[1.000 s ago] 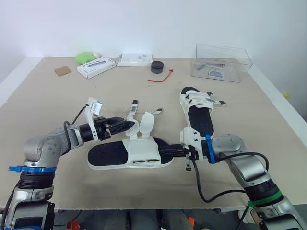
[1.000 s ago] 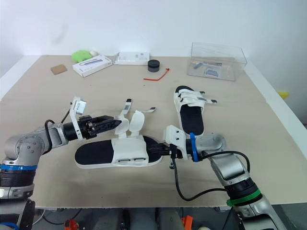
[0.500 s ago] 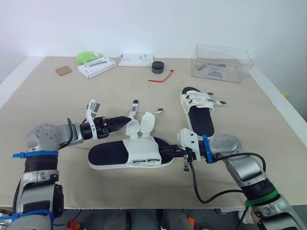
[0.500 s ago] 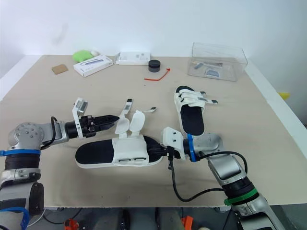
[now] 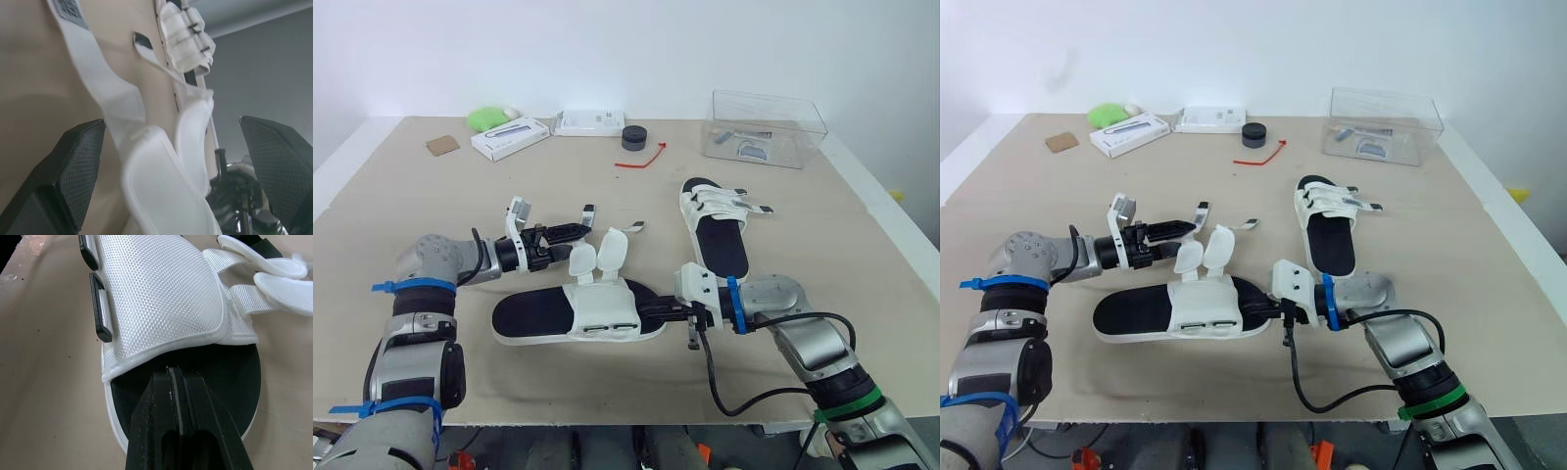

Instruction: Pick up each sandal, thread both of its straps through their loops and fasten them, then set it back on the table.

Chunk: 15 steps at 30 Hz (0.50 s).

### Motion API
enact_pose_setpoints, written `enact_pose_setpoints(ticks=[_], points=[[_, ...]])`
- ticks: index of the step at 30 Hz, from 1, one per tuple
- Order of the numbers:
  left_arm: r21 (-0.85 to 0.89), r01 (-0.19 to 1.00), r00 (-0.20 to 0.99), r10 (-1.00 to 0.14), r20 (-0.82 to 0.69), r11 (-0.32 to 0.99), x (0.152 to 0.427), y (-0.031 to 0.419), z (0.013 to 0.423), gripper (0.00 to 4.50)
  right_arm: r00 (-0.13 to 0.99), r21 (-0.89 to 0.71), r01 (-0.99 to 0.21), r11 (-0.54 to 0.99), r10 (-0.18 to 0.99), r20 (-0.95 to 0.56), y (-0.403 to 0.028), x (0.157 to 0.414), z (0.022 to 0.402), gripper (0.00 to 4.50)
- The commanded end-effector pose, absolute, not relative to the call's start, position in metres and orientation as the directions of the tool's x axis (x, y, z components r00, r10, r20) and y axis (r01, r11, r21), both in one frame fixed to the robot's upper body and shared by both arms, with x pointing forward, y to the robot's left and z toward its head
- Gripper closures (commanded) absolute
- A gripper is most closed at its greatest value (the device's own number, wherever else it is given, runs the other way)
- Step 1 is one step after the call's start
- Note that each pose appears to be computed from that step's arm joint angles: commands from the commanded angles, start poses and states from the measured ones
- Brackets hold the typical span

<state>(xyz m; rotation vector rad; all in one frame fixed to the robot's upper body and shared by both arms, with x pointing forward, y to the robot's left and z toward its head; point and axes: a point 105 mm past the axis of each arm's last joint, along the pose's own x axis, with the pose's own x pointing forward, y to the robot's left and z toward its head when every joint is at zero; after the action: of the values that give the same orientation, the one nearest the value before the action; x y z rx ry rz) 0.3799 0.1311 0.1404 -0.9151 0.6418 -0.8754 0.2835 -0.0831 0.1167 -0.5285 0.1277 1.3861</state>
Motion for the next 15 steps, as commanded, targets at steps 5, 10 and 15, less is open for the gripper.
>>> enact_pose_setpoints(ticks=[5,10,15], points=[[-0.866,0.420,0.453,-0.889,-0.060,0.273,0.387,0.115,0.153,0.00,0.210,-0.337,-0.938,0.079,0.904,-0.372,-0.081,0.281,0.127,4.47],[-0.862,0.450,0.419,-0.907,-0.030,0.236,0.389,0.106,0.160,0.00,0.217,-0.340,-0.937,0.085,0.902,-0.373,-0.083,0.282,0.127,4.47],[-0.859,0.458,0.450,-0.893,0.001,0.229,0.397,0.107,0.166,0.00,0.221,-0.344,-0.935,0.086,0.900,-0.375,-0.083,0.282,0.127,4.47]])
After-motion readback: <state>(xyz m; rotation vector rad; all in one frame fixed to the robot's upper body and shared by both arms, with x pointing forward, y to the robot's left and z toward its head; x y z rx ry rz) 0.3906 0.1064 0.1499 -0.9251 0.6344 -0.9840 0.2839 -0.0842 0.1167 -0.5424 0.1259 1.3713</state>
